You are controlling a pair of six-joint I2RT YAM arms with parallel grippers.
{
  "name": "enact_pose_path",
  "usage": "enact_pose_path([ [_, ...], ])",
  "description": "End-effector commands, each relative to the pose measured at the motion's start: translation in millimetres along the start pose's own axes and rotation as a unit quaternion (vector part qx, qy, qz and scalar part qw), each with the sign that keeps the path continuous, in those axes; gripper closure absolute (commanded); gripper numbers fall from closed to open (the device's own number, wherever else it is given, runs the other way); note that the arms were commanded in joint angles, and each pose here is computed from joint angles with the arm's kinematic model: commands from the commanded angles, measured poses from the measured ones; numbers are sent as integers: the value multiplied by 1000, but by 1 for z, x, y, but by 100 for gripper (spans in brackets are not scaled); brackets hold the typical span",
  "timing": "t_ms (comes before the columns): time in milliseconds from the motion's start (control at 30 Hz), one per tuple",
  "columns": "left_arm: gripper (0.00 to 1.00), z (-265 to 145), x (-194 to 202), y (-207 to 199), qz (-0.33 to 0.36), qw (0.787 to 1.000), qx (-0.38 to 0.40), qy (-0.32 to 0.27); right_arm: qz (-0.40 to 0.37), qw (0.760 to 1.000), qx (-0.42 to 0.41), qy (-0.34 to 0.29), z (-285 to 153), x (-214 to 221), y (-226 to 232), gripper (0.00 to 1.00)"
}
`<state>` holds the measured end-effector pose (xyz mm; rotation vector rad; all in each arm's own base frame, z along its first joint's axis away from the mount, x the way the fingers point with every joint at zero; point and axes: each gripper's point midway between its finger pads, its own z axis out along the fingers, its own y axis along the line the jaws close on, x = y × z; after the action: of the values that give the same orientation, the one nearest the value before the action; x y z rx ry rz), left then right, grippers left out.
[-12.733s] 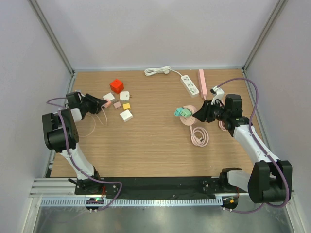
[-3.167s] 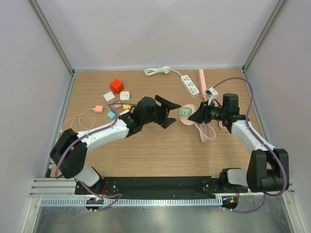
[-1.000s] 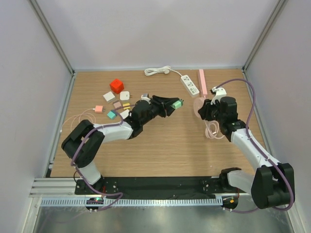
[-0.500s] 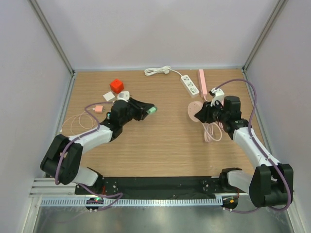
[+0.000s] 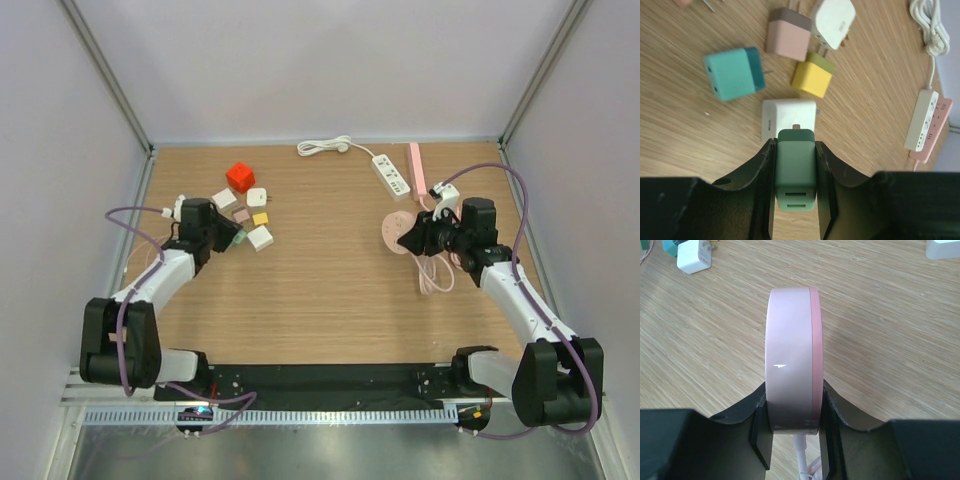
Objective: Pull the plug off the socket
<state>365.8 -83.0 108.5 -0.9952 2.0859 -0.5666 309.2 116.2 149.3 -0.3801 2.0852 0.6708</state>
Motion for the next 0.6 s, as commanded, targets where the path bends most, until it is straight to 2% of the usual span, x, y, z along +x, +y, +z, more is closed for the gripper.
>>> enact_pose_path([
  [0, 98, 15, -32, 2, 10, 1000, 11, -4, -37, 998, -16, -51, -4, -40, 7, 99],
  [133, 94, 37, -56, 6, -20, 999, 36, 13, -36, 998, -17, -53, -4, -41, 7, 99],
  [300, 84, 60, -72, 7, -29, 997, 55, 34, -34, 998, -17, -52, -4, -41, 6, 99],
  [567, 57, 83, -76, 23, -15, 998, 26, 56, -32, 998, -18, -50, -2, -40, 5, 99],
])
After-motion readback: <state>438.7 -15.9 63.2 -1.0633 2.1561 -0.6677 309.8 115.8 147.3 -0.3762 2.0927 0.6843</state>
